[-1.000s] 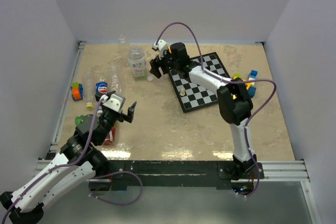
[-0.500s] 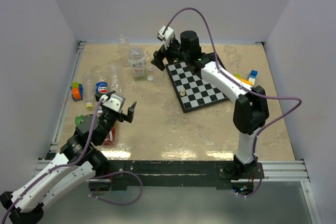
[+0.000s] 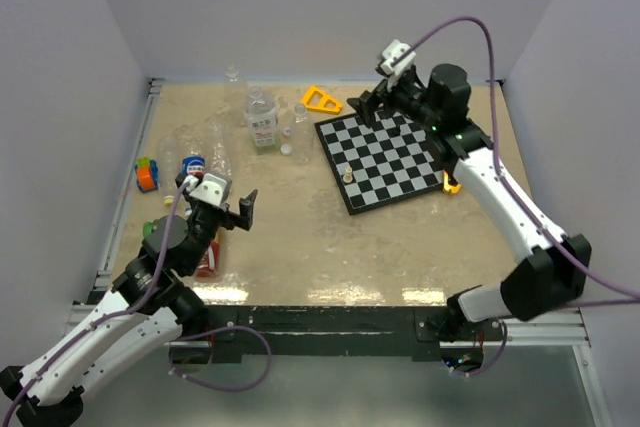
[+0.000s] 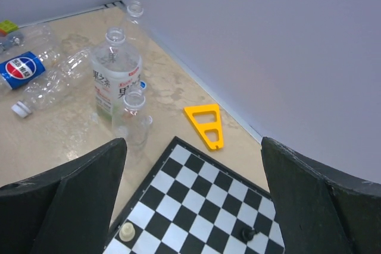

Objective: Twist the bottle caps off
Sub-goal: Place the plastic bottle at the center of the board, then pick up the plastic bottle at the center of the board.

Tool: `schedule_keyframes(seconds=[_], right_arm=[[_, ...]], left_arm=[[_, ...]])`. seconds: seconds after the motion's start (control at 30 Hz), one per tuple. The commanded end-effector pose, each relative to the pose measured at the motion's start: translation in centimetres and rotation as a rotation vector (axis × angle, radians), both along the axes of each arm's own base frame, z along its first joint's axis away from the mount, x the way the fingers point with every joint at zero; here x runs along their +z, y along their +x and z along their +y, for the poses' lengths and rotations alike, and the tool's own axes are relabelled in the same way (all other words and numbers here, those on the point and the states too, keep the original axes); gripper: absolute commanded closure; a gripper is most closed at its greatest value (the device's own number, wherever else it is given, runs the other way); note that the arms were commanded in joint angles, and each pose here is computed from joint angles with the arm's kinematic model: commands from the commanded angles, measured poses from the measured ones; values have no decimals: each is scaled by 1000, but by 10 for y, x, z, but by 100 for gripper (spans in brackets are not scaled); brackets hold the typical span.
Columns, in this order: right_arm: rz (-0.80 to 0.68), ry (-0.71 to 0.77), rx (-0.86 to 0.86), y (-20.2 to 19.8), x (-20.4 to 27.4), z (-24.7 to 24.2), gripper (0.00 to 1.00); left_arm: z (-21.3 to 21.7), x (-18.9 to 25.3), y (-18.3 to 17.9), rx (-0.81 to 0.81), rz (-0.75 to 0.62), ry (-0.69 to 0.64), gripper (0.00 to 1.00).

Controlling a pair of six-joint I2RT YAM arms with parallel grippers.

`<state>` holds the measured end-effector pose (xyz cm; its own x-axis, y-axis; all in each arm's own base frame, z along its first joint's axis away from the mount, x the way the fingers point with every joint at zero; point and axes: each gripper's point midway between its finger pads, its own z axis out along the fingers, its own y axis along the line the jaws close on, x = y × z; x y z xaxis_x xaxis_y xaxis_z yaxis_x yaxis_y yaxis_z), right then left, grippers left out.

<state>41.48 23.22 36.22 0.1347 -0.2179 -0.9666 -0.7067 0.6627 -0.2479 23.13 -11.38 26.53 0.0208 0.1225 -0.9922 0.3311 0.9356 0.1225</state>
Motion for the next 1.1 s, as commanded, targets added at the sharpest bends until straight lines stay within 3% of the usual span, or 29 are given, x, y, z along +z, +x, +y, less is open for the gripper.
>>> schedule_keyframes(seconds=[0.0, 0.17, 0.3, 0.57, 0.87, 1.07], right_arm=[[-91, 70, -133, -19, 32, -41, 2], [-44, 78, -107, -46, 19, -77, 2], [-51, 81, -19, -73, 7, -78, 2], [-25, 71, 71, -83, -14, -82, 2], [-5, 19, 91, -78, -34, -88, 2], [49, -12, 150, -75, -60, -86, 2]], left_arm=[[-9, 54, -3, -21, -12, -203, 0], [-26, 65, 2, -49, 76, -250, 0], [-29, 64, 9, -16, 146, -220, 0], [-6, 17, 37, 133, 281, -145, 0], [51, -55, 118, 218, 493, -327, 2], [67, -103, 163, 376, 705, -271, 10]])
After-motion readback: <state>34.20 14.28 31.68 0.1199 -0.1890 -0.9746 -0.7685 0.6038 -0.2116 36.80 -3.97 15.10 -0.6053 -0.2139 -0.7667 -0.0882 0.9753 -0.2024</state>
